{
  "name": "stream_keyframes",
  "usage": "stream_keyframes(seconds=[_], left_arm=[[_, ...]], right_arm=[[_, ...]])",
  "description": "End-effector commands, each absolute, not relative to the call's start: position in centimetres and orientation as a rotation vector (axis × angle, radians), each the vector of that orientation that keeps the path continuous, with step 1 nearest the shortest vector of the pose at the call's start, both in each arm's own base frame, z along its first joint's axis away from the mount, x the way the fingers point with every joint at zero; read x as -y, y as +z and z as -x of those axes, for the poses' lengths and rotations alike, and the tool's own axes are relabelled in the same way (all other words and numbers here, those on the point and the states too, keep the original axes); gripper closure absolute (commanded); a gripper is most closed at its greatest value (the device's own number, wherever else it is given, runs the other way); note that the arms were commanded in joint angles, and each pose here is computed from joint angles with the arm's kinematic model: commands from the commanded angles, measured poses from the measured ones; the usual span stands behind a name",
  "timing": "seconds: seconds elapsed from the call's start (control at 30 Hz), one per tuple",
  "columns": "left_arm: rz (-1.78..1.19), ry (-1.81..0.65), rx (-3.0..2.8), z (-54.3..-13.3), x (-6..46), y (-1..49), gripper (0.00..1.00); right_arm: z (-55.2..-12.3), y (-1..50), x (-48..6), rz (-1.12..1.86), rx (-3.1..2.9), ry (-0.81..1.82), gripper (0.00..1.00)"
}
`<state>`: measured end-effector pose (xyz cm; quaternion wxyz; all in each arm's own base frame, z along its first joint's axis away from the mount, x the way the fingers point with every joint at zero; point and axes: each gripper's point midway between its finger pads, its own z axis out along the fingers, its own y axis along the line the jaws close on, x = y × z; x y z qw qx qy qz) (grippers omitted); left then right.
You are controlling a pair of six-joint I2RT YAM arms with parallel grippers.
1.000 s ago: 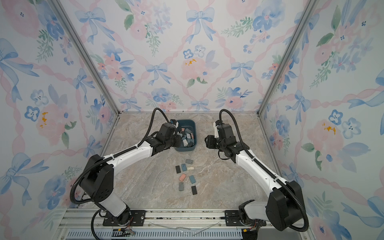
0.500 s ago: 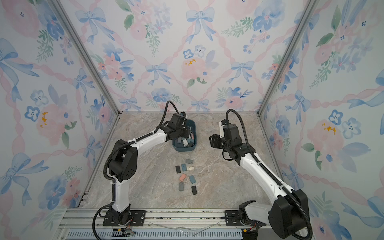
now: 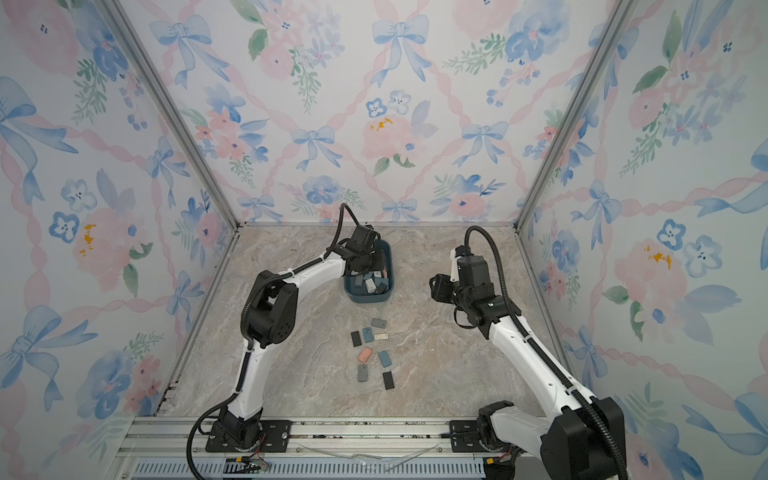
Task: Put the eraser in the storage box
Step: Place the eraser in the storage box.
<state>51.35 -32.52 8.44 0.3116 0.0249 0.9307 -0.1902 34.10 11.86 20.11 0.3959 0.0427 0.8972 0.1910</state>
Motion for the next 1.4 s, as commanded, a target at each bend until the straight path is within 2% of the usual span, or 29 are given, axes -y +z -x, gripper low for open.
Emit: stream_keyframes(seconds=[0.0, 0.73, 1.37], left_arm=[[-0.007, -0.524, -2.451, -52.4, 32.6, 8.5, 0.86], [0.190, -0.608, -2.479, -54.7, 33.2, 5.6, 0.86], [0.227, -0.643, -2.487, -55.1, 33.3, 5.1, 0.75]], right_arm=[[-33.7, 19.7, -11.0, -0.143, -2.282, 0.476, 0.49], [-33.2, 19.4, -8.9, -0.202, -2.276, 0.472, 0.49], [-33.3, 19.5, -8.8, -0.204, -2.272, 0.481, 0.49]])
